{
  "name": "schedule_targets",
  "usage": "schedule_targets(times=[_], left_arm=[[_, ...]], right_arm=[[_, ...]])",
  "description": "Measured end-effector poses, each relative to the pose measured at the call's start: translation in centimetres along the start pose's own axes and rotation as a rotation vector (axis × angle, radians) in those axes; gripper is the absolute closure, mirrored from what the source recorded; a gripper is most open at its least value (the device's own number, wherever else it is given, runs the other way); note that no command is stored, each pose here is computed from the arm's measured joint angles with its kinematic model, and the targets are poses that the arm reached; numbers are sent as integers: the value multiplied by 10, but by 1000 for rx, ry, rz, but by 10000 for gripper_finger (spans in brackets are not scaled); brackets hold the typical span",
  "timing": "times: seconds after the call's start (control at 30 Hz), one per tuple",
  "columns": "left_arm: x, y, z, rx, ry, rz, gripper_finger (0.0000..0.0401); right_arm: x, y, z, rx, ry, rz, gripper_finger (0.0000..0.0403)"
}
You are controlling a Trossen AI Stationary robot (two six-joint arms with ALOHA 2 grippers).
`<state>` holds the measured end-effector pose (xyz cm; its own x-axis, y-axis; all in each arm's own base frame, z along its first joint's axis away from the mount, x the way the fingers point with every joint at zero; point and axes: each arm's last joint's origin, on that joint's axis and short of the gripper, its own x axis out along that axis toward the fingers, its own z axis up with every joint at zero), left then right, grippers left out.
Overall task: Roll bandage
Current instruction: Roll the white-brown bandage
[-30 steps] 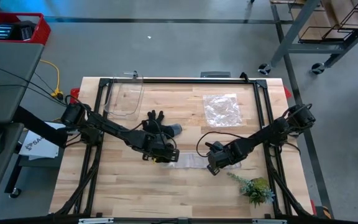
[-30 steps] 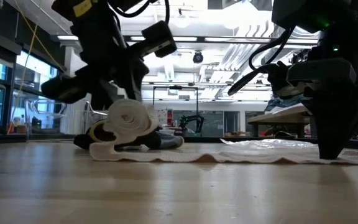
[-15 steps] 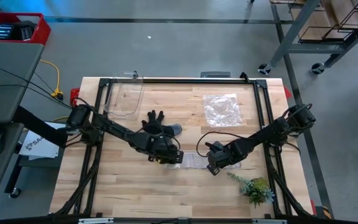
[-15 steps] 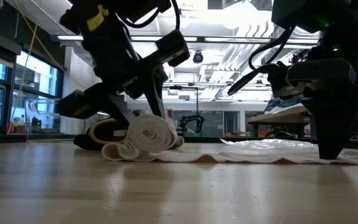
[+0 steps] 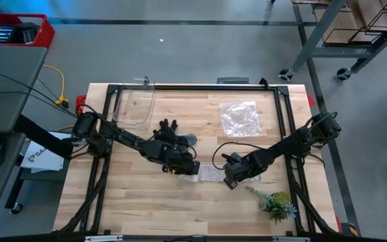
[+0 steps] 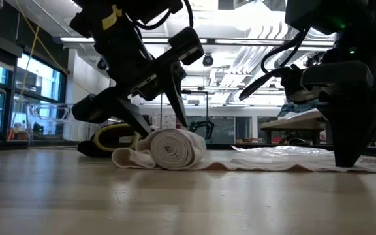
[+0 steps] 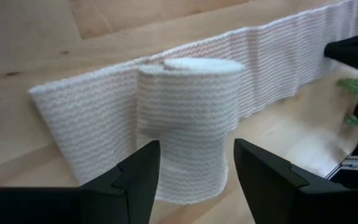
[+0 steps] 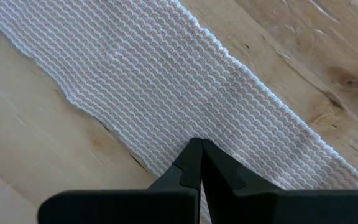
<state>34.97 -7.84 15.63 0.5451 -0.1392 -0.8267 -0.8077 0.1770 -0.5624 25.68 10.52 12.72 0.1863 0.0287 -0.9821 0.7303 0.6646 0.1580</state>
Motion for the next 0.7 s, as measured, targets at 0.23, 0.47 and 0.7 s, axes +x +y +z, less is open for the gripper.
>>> schedule_targets(times=[0.23,0.47,0.7], left_arm=[[-25,5,13,40,-23,79,191],[-83,26,9,87,-164,229,191],[-33,61,-14,-97,-30,15,191]], right_arm=[[0,0,0,0,0,1,403],[0,0,0,0,-3,1,403],[0,0,0,0,-5,1,403]])
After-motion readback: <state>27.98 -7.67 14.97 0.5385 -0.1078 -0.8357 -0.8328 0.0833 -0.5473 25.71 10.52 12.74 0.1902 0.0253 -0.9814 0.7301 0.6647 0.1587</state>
